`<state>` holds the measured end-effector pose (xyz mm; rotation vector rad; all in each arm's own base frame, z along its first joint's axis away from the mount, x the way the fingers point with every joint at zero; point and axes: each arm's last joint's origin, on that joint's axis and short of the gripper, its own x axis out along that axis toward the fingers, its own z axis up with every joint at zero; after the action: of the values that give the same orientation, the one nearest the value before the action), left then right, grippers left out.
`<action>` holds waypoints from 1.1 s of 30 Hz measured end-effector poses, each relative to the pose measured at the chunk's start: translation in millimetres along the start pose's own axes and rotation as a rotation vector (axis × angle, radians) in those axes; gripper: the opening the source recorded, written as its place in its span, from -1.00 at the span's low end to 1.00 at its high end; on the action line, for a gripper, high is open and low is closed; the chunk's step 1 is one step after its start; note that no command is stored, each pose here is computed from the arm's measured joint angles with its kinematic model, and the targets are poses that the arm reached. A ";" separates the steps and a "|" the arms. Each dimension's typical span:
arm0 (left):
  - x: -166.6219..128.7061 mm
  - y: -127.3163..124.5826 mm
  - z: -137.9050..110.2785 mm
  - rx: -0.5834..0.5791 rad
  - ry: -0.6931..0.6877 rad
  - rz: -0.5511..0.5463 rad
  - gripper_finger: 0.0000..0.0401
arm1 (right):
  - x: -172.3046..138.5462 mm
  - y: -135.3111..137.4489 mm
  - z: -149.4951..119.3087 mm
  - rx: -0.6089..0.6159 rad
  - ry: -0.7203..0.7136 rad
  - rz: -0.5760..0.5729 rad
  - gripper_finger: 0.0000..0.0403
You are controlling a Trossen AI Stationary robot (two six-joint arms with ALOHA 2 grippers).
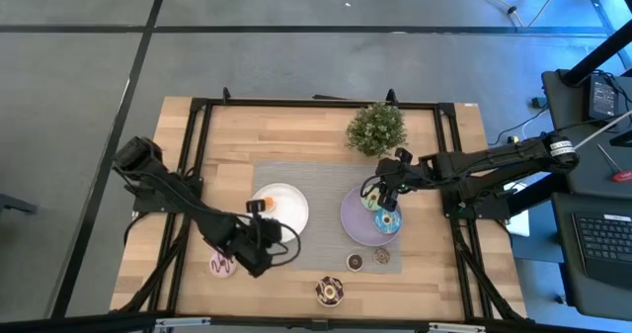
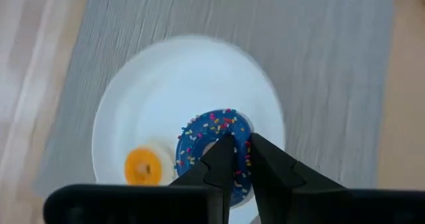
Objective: Pick & Place donuts
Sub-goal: Put the small purple donut on the white plate
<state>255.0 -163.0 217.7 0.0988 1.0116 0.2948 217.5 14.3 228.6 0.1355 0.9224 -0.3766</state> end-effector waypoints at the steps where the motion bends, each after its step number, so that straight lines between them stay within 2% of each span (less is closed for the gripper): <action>1: 0.8 2.0 -4.3 -0.026 0.006 0.004 -0.79 | 0.0 0.1 0.3 0.000 -0.002 0.001 -0.11; 6: 8.2 8.1 -17.7 -0.211 0.015 0.040 -0.76 | 0.0 0.6 1.4 0.006 -0.014 0.005 -0.11; 8: 10.1 8.5 -19.1 -0.240 -0.004 0.056 -0.75 | 0.0 0.5 1.5 0.007 -0.015 0.005 -0.11; 14: 13.6 8.1 -17.6 -0.264 -0.082 0.129 -0.78 | 0.0 0.6 1.8 0.009 -0.018 0.006 -0.11; 21: 19.3 4.6 -20.6 -0.312 -0.016 0.097 -0.82 | 0.0 -0.2 2.5 0.011 -0.035 -0.026 -0.11; 33: 49.9 -4.5 -30.0 -0.298 0.091 0.151 -0.75 | 0.0 -0.2 3.7 0.015 -0.052 -0.038 -0.11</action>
<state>255.2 -154.6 159.9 -0.1101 1.0419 0.5887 220.1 13.1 230.9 0.1216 0.8721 -0.4207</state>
